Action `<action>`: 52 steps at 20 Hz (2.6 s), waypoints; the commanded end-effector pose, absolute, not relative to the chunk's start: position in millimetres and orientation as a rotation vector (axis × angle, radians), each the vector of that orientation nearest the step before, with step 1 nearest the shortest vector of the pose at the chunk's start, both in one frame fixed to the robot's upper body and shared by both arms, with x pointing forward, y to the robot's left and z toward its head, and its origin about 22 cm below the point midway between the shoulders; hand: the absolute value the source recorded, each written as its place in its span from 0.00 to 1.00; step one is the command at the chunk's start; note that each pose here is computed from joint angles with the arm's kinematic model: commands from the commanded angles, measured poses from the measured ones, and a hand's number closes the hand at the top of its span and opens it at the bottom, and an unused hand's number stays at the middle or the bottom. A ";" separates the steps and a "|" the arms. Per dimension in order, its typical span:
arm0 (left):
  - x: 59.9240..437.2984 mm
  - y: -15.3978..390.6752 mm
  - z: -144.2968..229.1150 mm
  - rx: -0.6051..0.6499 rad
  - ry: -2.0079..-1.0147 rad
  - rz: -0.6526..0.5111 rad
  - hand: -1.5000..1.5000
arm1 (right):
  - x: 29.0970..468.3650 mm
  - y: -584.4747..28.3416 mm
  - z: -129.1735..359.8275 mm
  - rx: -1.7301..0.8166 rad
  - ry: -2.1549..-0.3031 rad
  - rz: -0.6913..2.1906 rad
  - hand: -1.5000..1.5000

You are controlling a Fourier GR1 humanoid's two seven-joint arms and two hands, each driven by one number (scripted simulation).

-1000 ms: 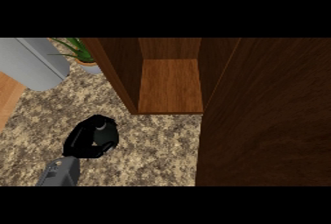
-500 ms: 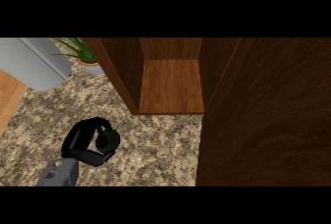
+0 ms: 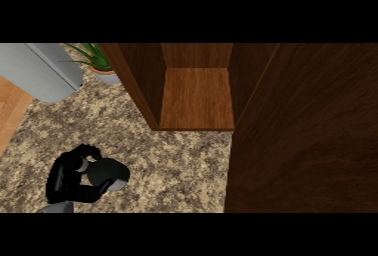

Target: Pick up the wine, place it into the cabinet and close the cabinet

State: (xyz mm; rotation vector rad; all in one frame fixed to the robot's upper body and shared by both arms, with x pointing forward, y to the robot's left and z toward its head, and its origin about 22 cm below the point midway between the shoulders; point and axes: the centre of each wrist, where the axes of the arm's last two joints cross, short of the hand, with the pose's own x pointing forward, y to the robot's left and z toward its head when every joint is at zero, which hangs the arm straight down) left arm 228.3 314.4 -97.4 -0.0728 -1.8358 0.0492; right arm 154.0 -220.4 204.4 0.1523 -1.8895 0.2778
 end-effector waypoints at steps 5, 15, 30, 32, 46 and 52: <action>228.5 304.0 -48.8 -0.105 -1.951 0.106 1.00 | 135.8 -219.5 207.5 0.223 -1.916 0.268 0.00; 220.8 266.5 36.1 -0.209 -1.916 0.039 1.00 | 134.8 -213.1 217.4 0.235 -1.923 0.241 0.00; 221.5 148.0 110.7 -0.355 -1.896 0.008 1.00 | 126.9 -217.1 217.0 0.240 -1.928 0.268 0.00; 233.1 117.4 110.1 -0.341 -1.924 0.001 1.00 | 140.8 -222.2 219.4 0.236 -1.912 0.268 0.00; 263.1 56.3 147.5 -0.239 -1.923 0.054 1.00 | 136.7 -229.8 204.7 0.235 -1.942 0.278 0.00; 278.9 51.2 121.2 -0.172 -1.928 0.028 1.00 | 132.7 -224.0 212.9 0.249 -1.932 0.303 0.00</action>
